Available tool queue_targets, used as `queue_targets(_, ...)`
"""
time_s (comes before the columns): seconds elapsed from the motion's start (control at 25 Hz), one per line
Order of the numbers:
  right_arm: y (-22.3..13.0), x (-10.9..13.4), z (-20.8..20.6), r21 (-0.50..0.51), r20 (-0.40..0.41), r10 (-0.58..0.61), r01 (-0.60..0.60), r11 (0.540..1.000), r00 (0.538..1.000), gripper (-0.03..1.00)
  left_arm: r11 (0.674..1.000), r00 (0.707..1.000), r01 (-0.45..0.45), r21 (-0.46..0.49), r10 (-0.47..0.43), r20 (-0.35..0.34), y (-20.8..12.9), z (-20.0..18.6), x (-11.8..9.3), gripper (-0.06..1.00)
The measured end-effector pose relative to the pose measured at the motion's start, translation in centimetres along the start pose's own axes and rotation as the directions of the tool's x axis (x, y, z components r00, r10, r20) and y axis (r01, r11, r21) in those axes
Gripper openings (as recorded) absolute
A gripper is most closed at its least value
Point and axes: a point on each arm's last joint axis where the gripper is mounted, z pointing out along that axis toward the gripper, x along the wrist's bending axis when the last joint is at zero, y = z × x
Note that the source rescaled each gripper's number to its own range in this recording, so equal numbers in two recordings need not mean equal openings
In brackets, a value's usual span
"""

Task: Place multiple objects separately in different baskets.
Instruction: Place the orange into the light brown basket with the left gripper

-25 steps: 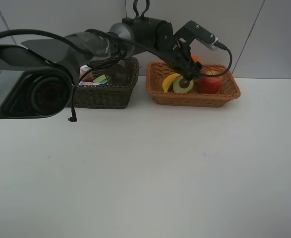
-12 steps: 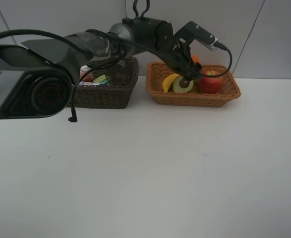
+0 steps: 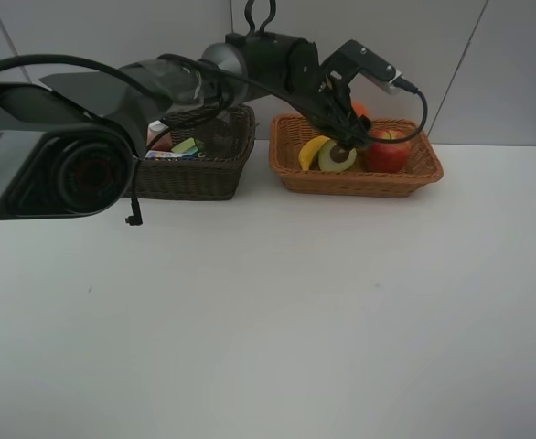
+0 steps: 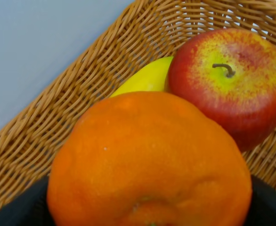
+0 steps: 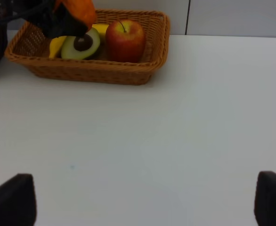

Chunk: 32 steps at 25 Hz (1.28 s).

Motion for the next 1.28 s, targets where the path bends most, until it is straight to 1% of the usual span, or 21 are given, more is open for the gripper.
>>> queue_targets(0.28, 0.00, 0.00, 0.00, 0.000, 0.000, 0.000, 0.000, 1.000, 1.000, 0.97, 0.999, 0.999, -0.038, 0.004, 0.038, -0.009, -0.03, 0.00, 0.09, 0.95)
queue_targets(0.72, 0.00, 0.00, 0.00, 0.000, 0.000, 0.000, 0.000, 1.000, 1.000, 0.97, 0.999, 0.999, -0.042, 0.030, 0.042, -0.002, -0.27, -0.01, 0.03, 0.95)
queue_targets(1.28, 0.00, 0.00, 0.00, 0.000, 0.000, 0.000, 0.000, 1.000, 1.000, 0.97, 0.999, 0.999, -0.040, 0.031, 0.040, -0.001, -0.28, -0.01, 0.02, 0.95)
